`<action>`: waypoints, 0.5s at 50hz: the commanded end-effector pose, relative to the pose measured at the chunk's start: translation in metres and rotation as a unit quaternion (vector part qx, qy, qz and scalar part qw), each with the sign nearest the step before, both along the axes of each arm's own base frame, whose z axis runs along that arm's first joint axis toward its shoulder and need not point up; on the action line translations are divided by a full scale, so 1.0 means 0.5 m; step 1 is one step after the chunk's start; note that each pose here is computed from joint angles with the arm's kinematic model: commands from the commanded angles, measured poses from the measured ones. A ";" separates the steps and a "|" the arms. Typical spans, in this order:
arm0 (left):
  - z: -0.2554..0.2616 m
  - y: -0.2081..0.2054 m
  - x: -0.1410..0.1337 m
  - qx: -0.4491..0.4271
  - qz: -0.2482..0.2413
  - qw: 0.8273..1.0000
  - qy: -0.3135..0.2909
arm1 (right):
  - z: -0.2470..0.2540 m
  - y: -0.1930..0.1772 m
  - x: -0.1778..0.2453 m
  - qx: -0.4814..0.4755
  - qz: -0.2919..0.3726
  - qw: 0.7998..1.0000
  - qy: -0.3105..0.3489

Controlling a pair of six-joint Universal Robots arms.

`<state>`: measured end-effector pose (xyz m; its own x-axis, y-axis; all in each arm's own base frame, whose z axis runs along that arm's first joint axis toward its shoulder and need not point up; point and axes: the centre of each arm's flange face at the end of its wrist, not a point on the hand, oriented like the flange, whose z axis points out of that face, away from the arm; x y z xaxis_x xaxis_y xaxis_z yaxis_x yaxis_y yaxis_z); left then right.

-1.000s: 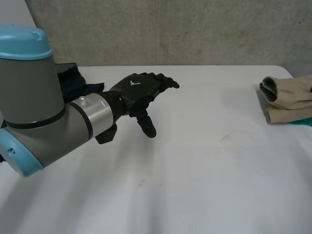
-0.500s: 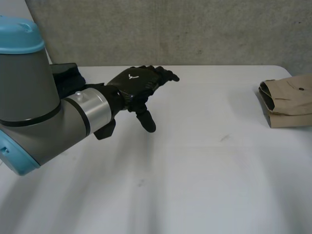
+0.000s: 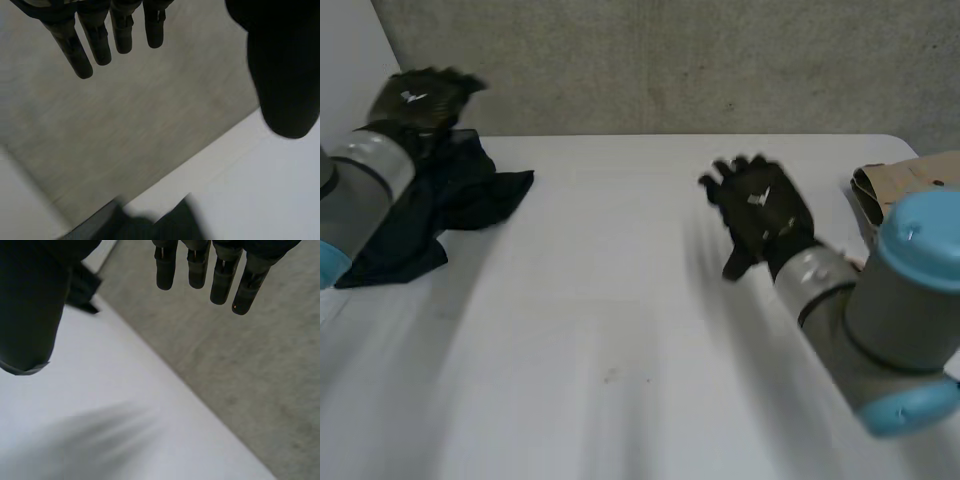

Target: Fold the laundry.

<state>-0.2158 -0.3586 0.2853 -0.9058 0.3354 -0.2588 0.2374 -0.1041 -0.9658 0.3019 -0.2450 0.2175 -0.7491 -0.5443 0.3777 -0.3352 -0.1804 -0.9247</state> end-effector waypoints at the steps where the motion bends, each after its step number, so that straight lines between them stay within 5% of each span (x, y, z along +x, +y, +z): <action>1: -0.178 -0.167 0.156 0.025 0.089 0.986 -0.140 | -0.060 0.040 -0.023 0.026 0.005 0.998 0.058; 12: -0.304 -0.249 0.218 0.030 0.054 0.983 -0.171 | -0.094 0.072 -0.039 0.055 0.018 0.996 0.071; 25: -0.328 -0.298 0.236 0.005 0.109 0.976 -0.187 | -0.102 0.065 -0.049 0.061 0.011 0.996 0.071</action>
<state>-0.0947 -0.5036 0.1167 -0.8026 0.2132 -0.5571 0.5674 -0.0151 -0.8233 0.2784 -0.2109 0.1669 -0.6764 -0.6116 0.4104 -0.4616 -0.0823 -0.8833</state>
